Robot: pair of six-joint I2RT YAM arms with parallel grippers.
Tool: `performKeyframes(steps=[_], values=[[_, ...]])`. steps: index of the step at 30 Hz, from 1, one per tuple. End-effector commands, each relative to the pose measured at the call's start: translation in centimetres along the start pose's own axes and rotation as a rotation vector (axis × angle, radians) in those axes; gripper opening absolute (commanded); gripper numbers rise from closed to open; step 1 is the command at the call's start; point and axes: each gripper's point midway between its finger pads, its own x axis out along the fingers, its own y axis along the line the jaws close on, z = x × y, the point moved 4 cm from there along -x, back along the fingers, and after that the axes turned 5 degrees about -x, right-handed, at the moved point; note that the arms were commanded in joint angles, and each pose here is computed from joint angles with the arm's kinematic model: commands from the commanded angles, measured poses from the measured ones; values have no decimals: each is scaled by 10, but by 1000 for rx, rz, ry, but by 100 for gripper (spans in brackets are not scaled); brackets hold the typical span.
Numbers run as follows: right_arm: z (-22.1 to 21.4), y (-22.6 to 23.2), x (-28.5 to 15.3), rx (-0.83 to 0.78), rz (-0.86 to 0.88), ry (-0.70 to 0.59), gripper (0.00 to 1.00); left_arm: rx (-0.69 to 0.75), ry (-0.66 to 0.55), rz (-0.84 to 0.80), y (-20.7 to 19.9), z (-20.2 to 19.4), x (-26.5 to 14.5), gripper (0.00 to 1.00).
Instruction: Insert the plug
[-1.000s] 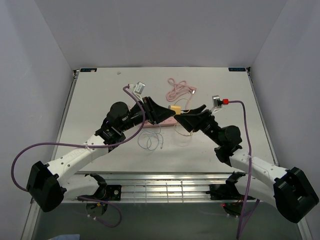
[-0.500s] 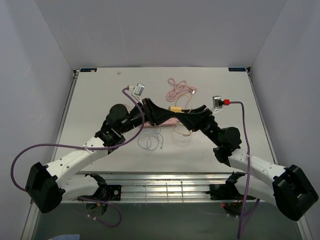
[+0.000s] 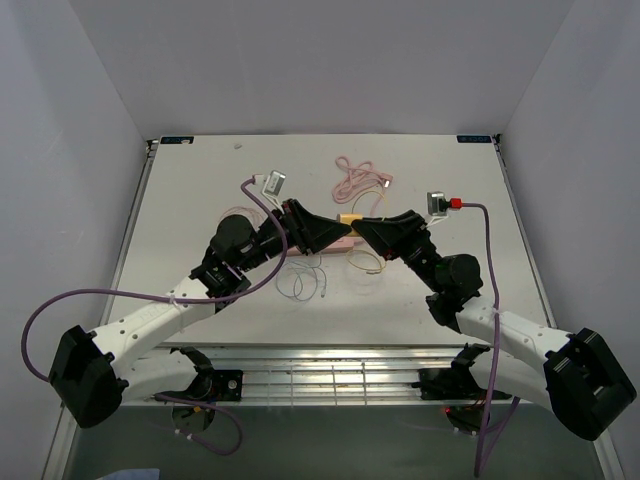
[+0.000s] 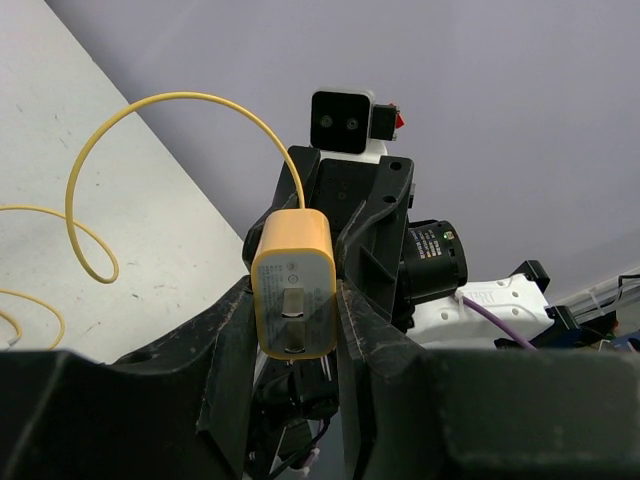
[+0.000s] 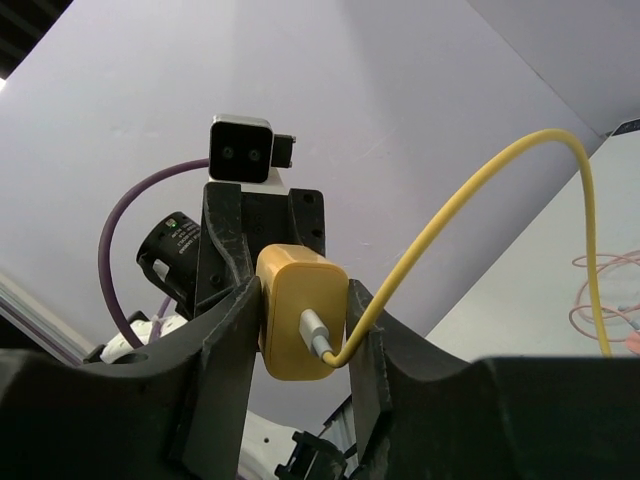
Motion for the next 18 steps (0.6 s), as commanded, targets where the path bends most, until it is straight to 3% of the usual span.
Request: performKeyframes(steps=[1, 11, 13, 14, 18], values=[[20, 28, 9, -15, 106, -77, 41, 2, -29, 23, 2, 1, -3, 0], [15, 33, 14, -48, 131, -21, 28, 19, -25, 71, 14, -4, 6, 0], [13, 32, 15, -54, 132, -9, 20, 16, -18, 82, 16, -4, 8, 0], [12, 32, 14, -60, 135, -5, 9, 17, -15, 86, 17, -5, 8, 0], [11, 30, 12, -83, 129, -4, 8, 16, -10, 129, 21, -3, 11, 0]])
